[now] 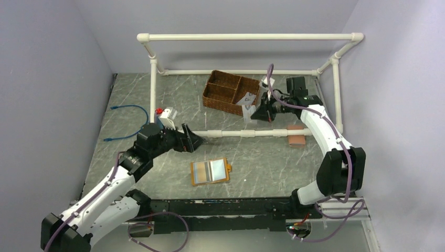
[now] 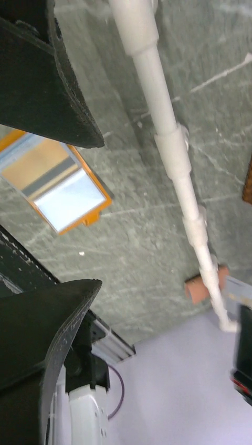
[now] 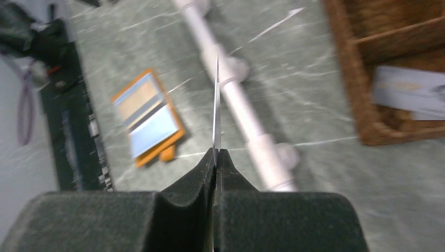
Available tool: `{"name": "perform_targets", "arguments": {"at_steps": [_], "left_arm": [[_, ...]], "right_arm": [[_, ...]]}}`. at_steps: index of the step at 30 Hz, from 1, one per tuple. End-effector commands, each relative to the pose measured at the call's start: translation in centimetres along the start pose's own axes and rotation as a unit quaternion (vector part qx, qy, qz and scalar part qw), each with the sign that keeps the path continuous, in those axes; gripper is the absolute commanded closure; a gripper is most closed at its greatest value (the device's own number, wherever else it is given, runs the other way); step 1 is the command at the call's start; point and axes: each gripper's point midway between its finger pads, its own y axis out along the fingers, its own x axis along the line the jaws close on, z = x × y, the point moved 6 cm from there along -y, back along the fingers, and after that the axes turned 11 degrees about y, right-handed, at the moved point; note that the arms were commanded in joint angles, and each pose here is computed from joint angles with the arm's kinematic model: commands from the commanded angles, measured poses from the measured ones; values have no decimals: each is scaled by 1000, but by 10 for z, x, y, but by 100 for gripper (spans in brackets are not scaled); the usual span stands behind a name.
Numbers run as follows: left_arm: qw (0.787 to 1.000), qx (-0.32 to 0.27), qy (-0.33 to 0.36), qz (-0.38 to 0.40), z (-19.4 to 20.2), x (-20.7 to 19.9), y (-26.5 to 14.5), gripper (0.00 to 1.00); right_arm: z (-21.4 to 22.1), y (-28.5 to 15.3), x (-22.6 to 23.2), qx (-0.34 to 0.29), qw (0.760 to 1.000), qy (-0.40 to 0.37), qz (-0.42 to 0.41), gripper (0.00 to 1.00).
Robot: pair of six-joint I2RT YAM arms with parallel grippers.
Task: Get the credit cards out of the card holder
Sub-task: Place the credit card in the storage box.
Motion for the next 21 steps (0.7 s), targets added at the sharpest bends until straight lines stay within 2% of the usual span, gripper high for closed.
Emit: {"name": "perform_targets", "arguments": {"at_steps": [1, 5, 8, 16, 21], "left_arm": [[994, 77, 61, -53, -2, 13, -9, 1], [985, 113, 98, -89, -6, 24, -6, 1], [983, 125, 96, -97, -3, 30, 0, 1], [994, 84, 42, -62, 14, 28, 8, 1], [996, 63, 30, -52, 16, 28, 9, 1]], "right_arm": [[-56, -8, -35, -66, 991, -24, 113, 100], [-78, -3, -61, -86, 984, 18, 156, 100], [-93, 2, -82, -101, 977, 39, 184, 100], [-109, 26, -122, -93, 972, 59, 208, 100], [-104, 42, -147, -80, 969, 76, 223, 99]]}}
